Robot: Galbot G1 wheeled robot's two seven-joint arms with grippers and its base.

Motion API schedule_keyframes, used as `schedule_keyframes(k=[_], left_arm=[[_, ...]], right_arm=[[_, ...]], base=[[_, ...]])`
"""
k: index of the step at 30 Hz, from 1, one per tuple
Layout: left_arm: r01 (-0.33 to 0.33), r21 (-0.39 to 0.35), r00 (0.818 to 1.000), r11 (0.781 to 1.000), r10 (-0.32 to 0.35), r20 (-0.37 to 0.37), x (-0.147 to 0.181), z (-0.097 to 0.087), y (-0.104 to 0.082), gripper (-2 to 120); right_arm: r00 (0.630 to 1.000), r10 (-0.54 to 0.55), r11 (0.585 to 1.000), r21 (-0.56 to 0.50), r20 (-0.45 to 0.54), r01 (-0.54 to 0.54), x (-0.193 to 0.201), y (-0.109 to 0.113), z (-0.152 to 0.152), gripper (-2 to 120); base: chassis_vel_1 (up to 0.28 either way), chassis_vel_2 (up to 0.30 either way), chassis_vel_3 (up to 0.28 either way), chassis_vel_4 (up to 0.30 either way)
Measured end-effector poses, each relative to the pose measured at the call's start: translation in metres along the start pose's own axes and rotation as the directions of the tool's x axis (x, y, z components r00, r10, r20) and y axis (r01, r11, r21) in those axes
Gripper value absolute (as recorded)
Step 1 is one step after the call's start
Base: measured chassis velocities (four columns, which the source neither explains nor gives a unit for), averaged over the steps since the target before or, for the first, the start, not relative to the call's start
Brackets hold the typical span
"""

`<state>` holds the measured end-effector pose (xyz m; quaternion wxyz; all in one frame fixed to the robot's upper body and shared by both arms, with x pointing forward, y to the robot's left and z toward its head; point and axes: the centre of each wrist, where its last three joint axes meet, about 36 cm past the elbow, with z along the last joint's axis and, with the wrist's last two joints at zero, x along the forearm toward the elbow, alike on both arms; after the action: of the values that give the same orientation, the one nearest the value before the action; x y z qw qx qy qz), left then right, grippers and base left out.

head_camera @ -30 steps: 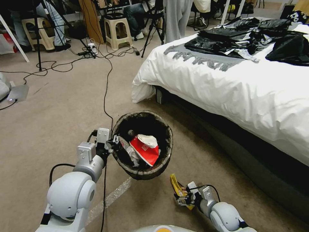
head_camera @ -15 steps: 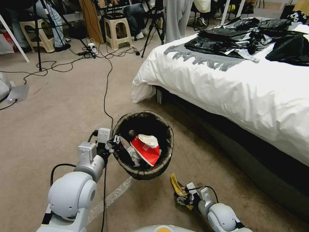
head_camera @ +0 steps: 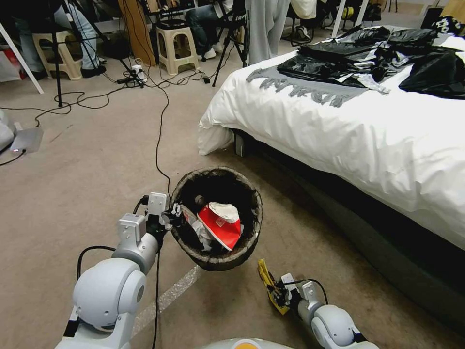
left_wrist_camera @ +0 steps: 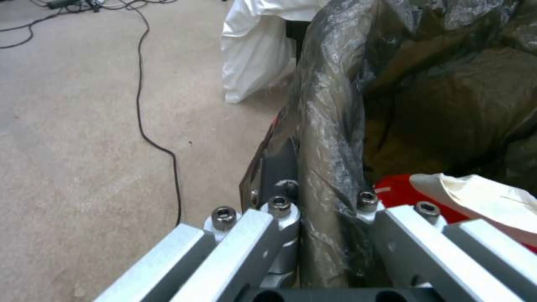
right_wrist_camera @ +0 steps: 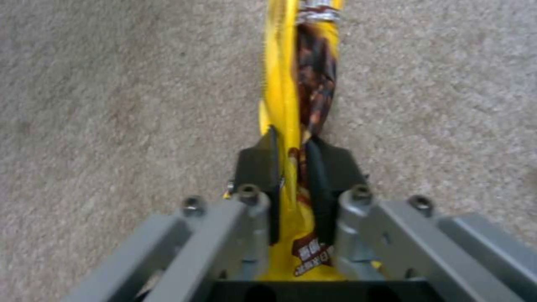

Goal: Pick up the trash bin, then pick up the garbage from the floor and place it into the trash bin.

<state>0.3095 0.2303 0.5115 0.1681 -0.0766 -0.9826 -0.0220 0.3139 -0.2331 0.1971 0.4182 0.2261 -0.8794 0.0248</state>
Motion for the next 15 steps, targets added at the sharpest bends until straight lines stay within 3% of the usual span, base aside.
schedule_keyframes(k=[2, 13, 15], left_arm=[[0.000, 0.000, 1.000, 1.000, 0.000, 0.000, 0.000, 0.000, 0.000, 2], [-0.002, -0.001, 1.000, 1.000, 0.002, 0.000, 0.000, 0.000, -0.001, 2], [-0.001, -0.002, 1.000, 1.000, 0.001, 0.000, 0.000, 0.000, 0.000, 2]], right_arm=[[1.000, 0.006, 1.000, -0.004, 0.007, -0.006, 0.000, -0.002, 0.000, 1], [0.997, 0.042, 0.999, -0.032, 0.070, -0.040, 0.002, -0.017, -0.009, 0], [0.988, 0.067, 0.998, -0.007, 0.143, -0.066, 0.012, -0.022, -0.016, 0]], base=[[0.000, 0.000, 0.000, 0.000], [0.000, 0.000, 0.000, 0.000], [0.000, 0.000, 0.000, 0.000]])
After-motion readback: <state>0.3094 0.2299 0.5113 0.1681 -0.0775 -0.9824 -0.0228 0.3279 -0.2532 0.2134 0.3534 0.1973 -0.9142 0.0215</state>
